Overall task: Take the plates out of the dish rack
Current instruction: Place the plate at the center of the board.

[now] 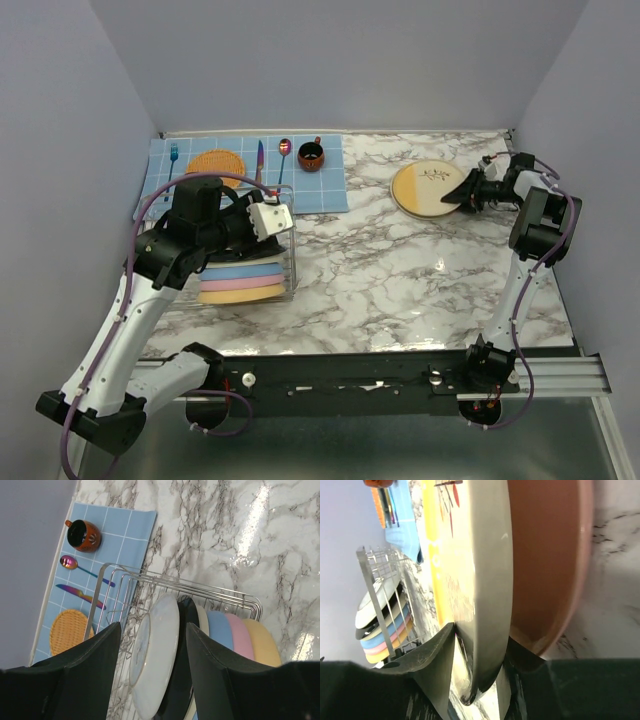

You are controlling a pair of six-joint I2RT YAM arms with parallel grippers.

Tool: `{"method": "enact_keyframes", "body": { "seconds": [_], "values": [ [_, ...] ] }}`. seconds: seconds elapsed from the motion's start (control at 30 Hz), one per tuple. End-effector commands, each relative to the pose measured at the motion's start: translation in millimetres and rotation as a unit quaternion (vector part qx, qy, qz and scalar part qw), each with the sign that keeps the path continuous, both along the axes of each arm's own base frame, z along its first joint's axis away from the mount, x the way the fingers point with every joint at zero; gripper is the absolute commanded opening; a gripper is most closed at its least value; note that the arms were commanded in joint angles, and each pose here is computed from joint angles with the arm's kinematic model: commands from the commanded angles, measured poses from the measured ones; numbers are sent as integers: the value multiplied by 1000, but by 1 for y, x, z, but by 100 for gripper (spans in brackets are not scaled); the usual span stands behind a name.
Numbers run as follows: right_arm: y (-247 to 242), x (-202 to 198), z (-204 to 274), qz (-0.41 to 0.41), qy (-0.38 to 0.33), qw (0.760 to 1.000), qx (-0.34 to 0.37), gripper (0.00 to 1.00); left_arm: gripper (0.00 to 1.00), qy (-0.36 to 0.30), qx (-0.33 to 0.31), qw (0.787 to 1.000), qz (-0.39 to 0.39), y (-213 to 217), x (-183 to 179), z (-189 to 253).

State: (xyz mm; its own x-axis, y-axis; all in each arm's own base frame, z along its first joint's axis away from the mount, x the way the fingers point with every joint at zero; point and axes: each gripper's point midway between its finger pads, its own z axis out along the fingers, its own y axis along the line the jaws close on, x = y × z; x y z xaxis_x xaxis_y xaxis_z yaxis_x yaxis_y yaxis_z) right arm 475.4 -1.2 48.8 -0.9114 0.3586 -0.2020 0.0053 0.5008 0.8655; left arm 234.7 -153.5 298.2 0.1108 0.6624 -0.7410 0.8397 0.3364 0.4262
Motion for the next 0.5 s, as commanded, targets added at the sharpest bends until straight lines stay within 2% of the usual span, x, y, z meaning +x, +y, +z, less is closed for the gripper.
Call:
{"method": "enact_keyframes", "body": {
  "seconds": [0.0, 0.17, 0.47],
  "values": [
    [-14, 5, 0, -11, -6, 1000, -17, 45, 63, 3, -8, 1000, -4, 0, -7, 1],
    [-17, 4, 0, -14, -4, 999, -29, 55, 63, 2, -7, 1000, -4, 1, -8, 0],
    [-24, 3, 18, -19, -18, 997, -70, 59, 63, 3, -6, 1000, -5, 1, -10, -3]
  ]
}}
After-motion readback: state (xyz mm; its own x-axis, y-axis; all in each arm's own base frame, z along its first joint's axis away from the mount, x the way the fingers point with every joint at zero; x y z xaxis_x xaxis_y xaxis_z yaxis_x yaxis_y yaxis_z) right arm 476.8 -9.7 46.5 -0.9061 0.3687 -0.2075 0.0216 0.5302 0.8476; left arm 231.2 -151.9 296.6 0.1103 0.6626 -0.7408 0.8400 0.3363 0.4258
